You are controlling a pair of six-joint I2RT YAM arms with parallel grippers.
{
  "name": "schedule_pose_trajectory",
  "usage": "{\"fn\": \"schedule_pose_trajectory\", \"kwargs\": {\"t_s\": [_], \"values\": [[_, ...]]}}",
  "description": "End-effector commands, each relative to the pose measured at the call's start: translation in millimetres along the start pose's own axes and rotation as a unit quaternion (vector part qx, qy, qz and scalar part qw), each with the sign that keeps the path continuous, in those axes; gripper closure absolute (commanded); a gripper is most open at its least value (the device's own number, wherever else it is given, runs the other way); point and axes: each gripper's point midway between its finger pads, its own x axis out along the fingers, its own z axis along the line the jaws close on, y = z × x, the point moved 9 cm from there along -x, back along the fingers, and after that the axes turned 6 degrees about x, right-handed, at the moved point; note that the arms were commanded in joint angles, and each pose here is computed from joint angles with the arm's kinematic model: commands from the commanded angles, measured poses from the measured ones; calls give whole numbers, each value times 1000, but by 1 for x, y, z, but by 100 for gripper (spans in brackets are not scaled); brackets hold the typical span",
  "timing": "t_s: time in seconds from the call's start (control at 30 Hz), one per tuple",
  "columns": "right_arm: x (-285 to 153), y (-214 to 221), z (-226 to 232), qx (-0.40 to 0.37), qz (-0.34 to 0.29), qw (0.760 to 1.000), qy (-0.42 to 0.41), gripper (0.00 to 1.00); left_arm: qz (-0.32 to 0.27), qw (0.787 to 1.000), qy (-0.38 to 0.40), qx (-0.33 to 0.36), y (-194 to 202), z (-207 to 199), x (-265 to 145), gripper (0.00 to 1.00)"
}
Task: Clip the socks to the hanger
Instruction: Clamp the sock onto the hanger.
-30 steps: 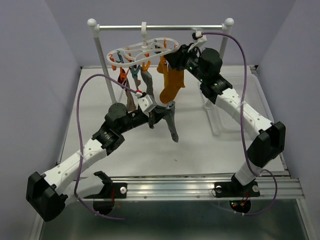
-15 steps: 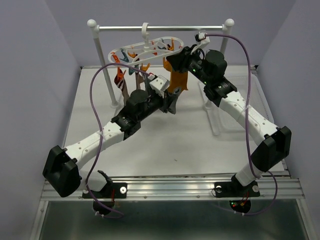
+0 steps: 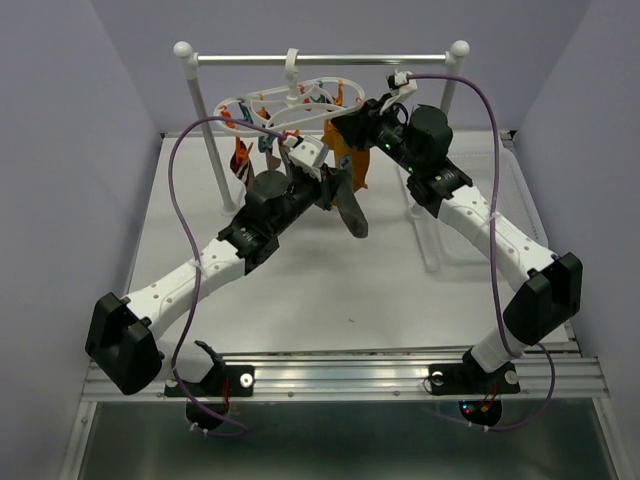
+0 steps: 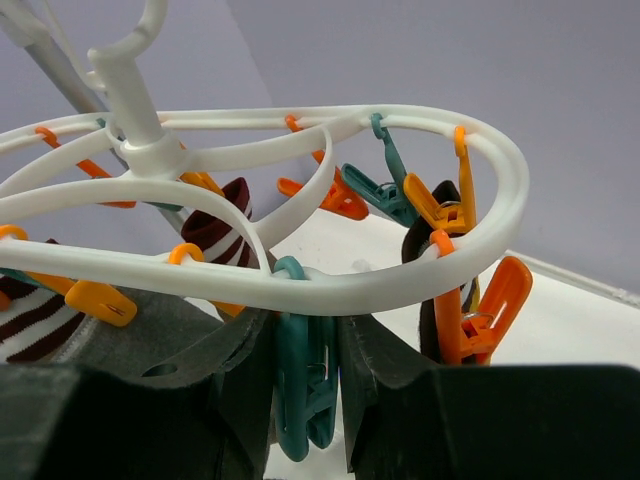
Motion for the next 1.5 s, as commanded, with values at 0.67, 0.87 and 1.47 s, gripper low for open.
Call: {"fn": "schedule_pose_trajectory", "kwargs": {"t_s": [0.67, 0.87, 1.47], "values": [[-16, -17, 16, -14, -30, 998, -47, 99, -75, 997, 4, 23, -54, 5, 7, 100], [-18, -21, 18, -6, -34, 998, -49, 99, -67, 997, 4, 29, -52, 5, 8, 100], [-23, -14, 17, 8, -22, 999, -44, 99, -70, 997, -6, 34, -57, 8, 16, 100]]}}
